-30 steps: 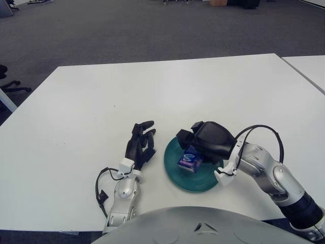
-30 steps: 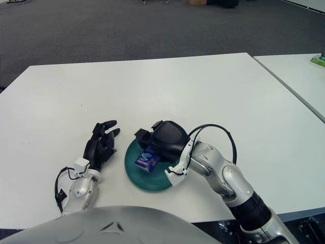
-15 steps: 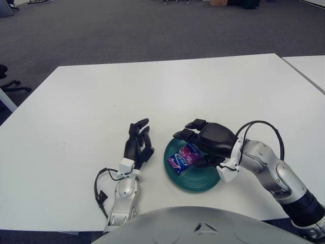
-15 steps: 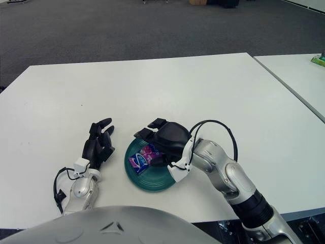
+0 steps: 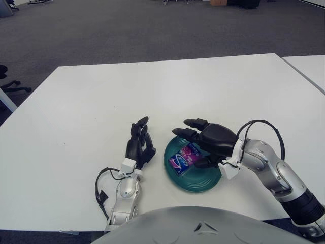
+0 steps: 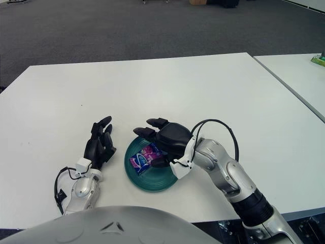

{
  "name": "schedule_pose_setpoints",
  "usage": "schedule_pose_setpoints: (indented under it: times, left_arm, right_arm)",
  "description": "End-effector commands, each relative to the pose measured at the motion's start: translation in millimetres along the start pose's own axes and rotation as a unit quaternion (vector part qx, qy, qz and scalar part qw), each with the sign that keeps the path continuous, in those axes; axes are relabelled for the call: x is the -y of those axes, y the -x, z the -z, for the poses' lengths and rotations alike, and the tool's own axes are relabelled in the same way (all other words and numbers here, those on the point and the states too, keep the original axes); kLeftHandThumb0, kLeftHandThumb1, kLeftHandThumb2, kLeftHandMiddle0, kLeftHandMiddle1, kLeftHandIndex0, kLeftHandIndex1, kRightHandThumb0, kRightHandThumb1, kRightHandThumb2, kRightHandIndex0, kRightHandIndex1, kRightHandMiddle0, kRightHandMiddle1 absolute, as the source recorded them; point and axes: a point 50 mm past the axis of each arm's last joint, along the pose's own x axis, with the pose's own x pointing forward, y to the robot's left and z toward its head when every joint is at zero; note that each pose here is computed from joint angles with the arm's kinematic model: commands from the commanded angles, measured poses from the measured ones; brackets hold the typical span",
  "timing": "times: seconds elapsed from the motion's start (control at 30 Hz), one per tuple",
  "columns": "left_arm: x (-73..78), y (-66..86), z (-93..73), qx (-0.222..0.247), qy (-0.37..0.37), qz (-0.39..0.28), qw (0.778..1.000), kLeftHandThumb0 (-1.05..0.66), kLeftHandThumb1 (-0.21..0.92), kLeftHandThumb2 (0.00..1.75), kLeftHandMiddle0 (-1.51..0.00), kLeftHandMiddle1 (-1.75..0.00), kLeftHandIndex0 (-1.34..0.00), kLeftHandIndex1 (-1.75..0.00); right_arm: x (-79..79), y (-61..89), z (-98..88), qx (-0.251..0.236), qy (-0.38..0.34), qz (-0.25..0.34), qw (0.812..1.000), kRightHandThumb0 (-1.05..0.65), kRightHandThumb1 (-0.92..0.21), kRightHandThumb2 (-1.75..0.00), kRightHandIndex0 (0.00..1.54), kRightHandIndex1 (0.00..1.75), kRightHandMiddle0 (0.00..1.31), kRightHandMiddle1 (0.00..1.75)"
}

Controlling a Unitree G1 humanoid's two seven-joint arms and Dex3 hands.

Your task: Put the gum into the plate.

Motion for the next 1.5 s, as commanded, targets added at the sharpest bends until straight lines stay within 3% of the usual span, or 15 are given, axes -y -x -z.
schedule_pose_setpoints:
  times: [0.0,0.13,0.27,0.3,0.37,0.47,0.53,0.6,0.67,0.77,0.97,1.23,1.47]
  left_arm:
    - [2.0,-1.4,3.1,-0.004,0.002,0.006,1.0,-0.94,0.92,0.97,-0.21,-0.06,0.0,-0.69]
    - [3.4,-1.4,2.8,0.003,0.01,0.013,1.0,-0.95,0.92,0.97,-0.22,-0.06,0.0,-0.7]
    - [3.5,-1.6,2.5,0.009,0.017,0.02,1.0,-0.96,0.92,0.96,-0.24,-0.06,0.0,-0.71]
    - [3.4,-1.6,2.4,0.011,0.02,0.021,1.0,-0.96,0.92,0.96,-0.24,-0.05,0.0,-0.72]
    - [2.9,-1.4,2.4,0.013,0.026,0.022,0.999,-0.96,0.92,0.94,-0.26,-0.06,0.0,-0.77]
    - [1.8,-1.2,2.6,0.016,0.026,0.02,0.999,-0.96,0.92,0.94,-0.28,-0.07,0.0,-0.84]
    - [0.8,-1.1,2.4,0.02,0.018,0.018,0.999,-0.97,0.92,0.95,-0.31,-0.07,0.0,-0.88]
    - [0.2,-1.2,2.1,0.023,0.013,0.02,0.999,-0.98,0.92,0.95,-0.32,-0.08,0.0,-0.92]
    - [-0.2,-1.6,1.7,0.024,0.015,0.023,0.999,-1.0,0.92,0.97,-0.34,-0.09,-0.01,-0.95]
    - [-0.9,-2.3,1.2,0.026,0.025,0.028,0.999,-1.02,0.92,0.98,-0.36,-0.1,-0.02,-0.96]
    - [-2.5,-3.6,-0.4,0.033,0.035,0.033,0.998,-1.03,0.92,1.0,-0.38,-0.1,-0.01,-0.97]
    - [-4.6,-6.4,-3.7,0.037,0.049,0.035,0.998,-1.02,0.92,1.01,-0.44,-0.14,-0.04,-0.99]
    - [-8.7,-9.9,-4.0,0.031,0.056,0.027,0.998,-1.0,0.92,1.0,-0.52,-0.19,-0.15,-1.05]
  right_arm:
    - [5.5,2.7,4.6,-0.001,-0.01,0.01,1.0,-1.05,-0.92,-0.96,0.0,0.0,0.0,0.0]
    - [7.1,5.6,9.1,-0.011,-0.106,0.086,0.991,-1.05,-0.92,-0.94,0.0,0.0,0.01,0.0]
    - [2.6,3.7,21.2,-0.03,-0.204,0.181,0.962,-1.05,-0.92,-0.91,0.01,0.01,0.05,0.03]
    - [-0.2,2.8,25.6,-0.037,-0.236,0.219,0.946,-1.05,-0.92,-0.88,0.04,0.0,0.03,0.15]
    - [-11.1,1.3,38.3,-0.061,-0.318,0.301,0.897,-1.04,-0.92,-0.85,0.19,0.04,0.01,0.44]
    - [-22.1,-2.1,46.2,-0.074,-0.388,0.364,0.843,-0.99,-0.92,-0.82,0.31,0.07,0.0,0.72]
    - [-25.0,-4.2,46.2,-0.077,-0.445,0.409,0.793,-0.93,-0.92,-0.81,0.38,0.09,0.01,0.87]
    - [-28.5,-5.7,46.5,-0.09,-0.502,0.446,0.736,-0.89,-0.92,-0.81,0.42,0.11,0.02,0.96]
    - [-30.3,-6.8,46.3,-0.102,-0.536,0.467,0.695,-0.85,-0.92,-0.81,0.47,0.13,0.03,1.03]
    - [-32.1,-7.6,43.6,-0.117,-0.567,0.489,0.653,-0.81,-0.92,-0.82,0.5,0.15,0.05,1.04]
    - [-35.5,-7.6,40.0,-0.138,-0.584,0.501,0.624,-0.84,-0.92,-0.86,0.47,0.14,0.04,1.02]
    - [-40.8,9.5,48.2,-0.169,-0.571,0.501,0.628,-0.86,-0.92,-0.89,0.39,0.09,0.0,0.93]
    - [-46.8,23.4,57.2,-0.188,-0.553,0.499,0.641,-0.86,-0.92,-0.89,0.33,0.05,0.0,0.83]
